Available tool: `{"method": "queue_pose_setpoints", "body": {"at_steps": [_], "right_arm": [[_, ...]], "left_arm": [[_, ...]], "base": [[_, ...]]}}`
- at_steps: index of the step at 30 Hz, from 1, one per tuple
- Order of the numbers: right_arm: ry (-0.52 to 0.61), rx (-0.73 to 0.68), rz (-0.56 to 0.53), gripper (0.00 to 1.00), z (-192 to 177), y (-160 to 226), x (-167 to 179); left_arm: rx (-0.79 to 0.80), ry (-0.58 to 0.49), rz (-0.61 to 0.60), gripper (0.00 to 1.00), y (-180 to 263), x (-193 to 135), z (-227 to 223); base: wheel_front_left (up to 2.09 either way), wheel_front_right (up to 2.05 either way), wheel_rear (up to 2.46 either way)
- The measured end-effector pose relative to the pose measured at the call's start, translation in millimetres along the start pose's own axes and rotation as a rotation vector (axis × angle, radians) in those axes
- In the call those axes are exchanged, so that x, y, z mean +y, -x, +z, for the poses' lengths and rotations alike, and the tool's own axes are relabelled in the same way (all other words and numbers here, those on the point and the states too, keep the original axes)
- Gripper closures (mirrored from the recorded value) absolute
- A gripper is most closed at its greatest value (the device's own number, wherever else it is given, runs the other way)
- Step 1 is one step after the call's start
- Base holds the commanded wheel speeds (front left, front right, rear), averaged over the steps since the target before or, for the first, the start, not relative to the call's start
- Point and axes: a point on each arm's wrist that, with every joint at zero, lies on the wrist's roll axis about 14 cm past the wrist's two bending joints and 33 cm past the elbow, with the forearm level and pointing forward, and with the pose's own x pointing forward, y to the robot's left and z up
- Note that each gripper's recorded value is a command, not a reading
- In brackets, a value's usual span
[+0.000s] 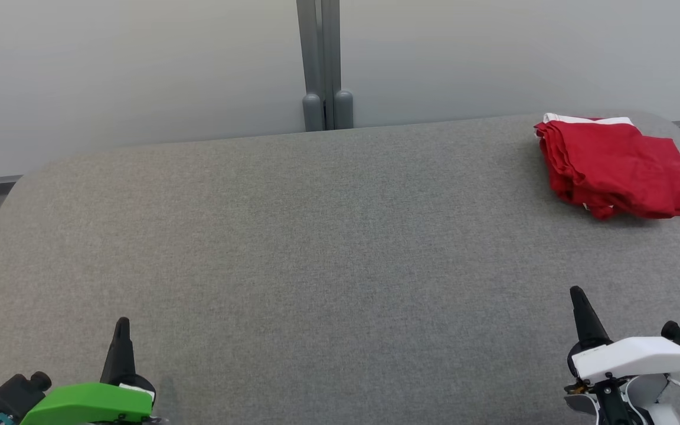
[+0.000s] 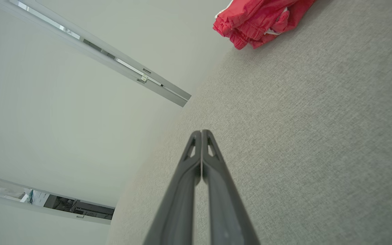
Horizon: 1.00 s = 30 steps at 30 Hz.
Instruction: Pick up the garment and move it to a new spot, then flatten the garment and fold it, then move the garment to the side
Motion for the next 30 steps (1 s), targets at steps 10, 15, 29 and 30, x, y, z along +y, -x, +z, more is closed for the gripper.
{"method": "queue_pose_setpoints", "body": {"at_steps": [10, 15, 29, 30], "right_arm": [[-0.115, -0.001, -0.001, 1.0, 3, -3, 1], [-0.166, -0.004, -0.001, 1.0, 4, -5, 1], [-0.301, -0.006, 0.005, 1.0, 8, -8, 3], [-0.31, -0.004, 0.006, 1.0, 8, -9, 3]], "left_arm": [[0.001, 0.111, -0.008, 1.0, -5, -4, 2], [0.004, 0.161, -0.015, 1.0, -7, -7, 3], [0.013, 0.296, -0.036, 1.0, -14, -14, 5], [0.013, 0.306, -0.038, 1.0, -14, -15, 5]], "base": [[0.0, 0.0, 0.0], [0.0, 0.0, 0.0], [0.0, 0.0, 0.0], [0.0, 0.0, 0.0]]}}
